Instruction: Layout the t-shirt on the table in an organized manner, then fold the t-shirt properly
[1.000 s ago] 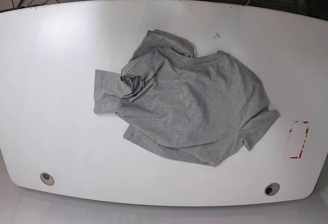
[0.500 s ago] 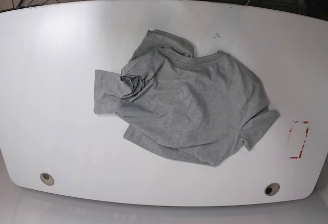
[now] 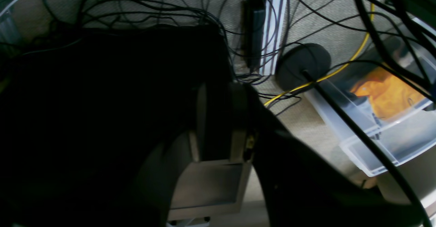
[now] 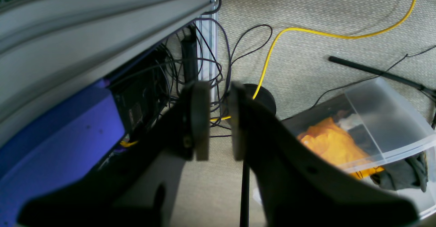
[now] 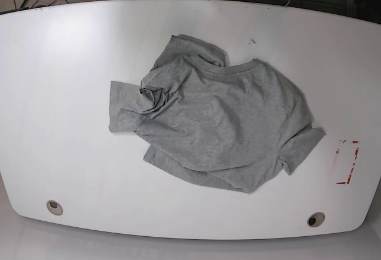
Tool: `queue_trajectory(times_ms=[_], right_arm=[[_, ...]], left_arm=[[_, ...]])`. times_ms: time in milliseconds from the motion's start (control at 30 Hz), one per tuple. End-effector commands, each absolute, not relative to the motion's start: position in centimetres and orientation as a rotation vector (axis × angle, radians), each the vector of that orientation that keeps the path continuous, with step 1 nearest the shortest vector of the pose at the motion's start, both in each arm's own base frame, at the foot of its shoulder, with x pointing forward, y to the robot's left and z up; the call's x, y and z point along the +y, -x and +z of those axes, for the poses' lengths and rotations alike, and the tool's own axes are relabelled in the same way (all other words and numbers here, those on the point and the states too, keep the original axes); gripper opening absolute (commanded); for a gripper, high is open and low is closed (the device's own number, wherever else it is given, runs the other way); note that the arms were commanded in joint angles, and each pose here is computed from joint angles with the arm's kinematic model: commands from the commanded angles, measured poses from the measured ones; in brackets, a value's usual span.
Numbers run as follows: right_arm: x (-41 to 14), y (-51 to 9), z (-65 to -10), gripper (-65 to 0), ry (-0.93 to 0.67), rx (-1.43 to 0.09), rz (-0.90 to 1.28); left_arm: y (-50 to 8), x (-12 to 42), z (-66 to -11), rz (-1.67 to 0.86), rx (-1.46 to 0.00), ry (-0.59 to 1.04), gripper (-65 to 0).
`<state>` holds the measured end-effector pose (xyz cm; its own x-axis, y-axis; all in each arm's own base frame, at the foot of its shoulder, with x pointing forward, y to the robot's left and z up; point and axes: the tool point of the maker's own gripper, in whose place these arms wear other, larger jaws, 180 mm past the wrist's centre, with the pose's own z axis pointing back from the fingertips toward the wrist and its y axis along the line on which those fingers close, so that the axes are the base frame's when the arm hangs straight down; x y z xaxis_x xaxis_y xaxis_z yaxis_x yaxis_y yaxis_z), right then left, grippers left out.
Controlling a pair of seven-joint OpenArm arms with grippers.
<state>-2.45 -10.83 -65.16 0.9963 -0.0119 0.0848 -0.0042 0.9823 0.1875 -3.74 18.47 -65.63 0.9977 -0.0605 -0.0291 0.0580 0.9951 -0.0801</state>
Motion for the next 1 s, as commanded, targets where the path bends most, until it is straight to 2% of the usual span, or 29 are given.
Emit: queue_trajectory(times_ms=[0, 467, 967], right_arm=[[-11.0, 2.3, -65.1, -55.5, -0.193, -0.101, -0.008], [-11.4, 2.0, -64.9, -55.3, -0.183, -0.111, -0.002], [-11.3, 1.9, -64.9, -55.0, -0.186, -0.115, -0.003]], left_arm=[[3.7, 19.6, -65.5, -0.059, 0.026, 0.061, -55.1], [0.9, 21.1, -63.6, -0.139, -0.136, 0.029, -54.8], [2.9, 21.6, -64.5, -0.103, -0.054, 0.024, -54.6]])
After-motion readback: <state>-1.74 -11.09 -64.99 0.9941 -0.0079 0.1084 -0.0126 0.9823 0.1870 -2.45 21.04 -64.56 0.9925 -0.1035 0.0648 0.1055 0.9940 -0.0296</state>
